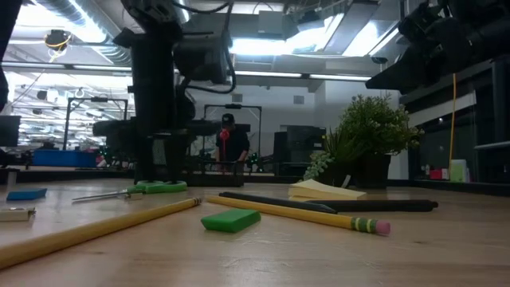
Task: Pick and place office supplies into organizer
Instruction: Put the green scissors into the desk organizer
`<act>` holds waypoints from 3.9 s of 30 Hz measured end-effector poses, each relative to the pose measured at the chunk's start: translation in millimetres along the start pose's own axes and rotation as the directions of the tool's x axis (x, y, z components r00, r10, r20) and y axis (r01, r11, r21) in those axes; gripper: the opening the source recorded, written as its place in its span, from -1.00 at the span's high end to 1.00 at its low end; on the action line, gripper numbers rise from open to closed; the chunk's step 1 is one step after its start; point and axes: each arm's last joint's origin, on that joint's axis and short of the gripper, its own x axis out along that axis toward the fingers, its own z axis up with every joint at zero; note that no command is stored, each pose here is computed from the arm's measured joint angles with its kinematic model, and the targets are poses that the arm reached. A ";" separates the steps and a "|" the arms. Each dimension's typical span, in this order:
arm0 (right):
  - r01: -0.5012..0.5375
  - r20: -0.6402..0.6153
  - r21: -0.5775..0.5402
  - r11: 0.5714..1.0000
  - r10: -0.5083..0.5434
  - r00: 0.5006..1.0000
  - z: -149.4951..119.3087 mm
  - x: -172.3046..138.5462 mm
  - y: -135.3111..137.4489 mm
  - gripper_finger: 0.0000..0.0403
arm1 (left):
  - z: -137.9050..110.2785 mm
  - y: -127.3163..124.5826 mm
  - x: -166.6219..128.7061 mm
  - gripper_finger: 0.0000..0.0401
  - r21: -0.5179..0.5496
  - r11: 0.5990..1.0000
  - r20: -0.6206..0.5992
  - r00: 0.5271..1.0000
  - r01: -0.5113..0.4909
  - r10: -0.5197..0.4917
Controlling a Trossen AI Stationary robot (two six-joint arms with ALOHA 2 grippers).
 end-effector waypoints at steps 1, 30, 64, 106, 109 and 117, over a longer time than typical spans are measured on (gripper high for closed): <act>0.000 0.000 0.000 1.000 0.000 1.000 0.0 0.0 0.0 0.91 | -0.1 -0.2 3.4 0.18 0.000 1.000 -0.003 1.000 -0.012 0.012; 0.000 -0.016 -0.004 1.000 0.000 1.000 -1.6 0.0 0.0 0.91 | 10.2 0.0 13.8 0.63 0.222 0.975 -0.081 0.996 -0.009 0.028; 0.000 -0.035 -0.010 1.000 0.000 0.999 -3.4 0.0 0.0 0.91 | 33.5 -53.3 -140.1 0.63 0.445 0.878 0.659 0.729 -0.179 -0.185; -0.009 0.069 0.009 1.000 0.009 0.998 6.7 -0.3 0.2 0.91 | 58.2 53.0 -131.2 0.63 -0.109 0.990 0.951 0.281 -0.084 0.128; -0.010 0.069 0.009 1.000 0.009 0.998 6.7 -0.3 0.2 0.91 | 64.5 54.8 -129.4 0.63 -0.141 0.987 0.948 0.278 -0.075 0.156; -0.008 0.067 -0.018 1.000 0.009 0.998 6.6 -0.2 0.2 0.91 | 67.0 51.5 -122.9 0.63 -0.159 0.985 0.945 0.278 -0.063 0.171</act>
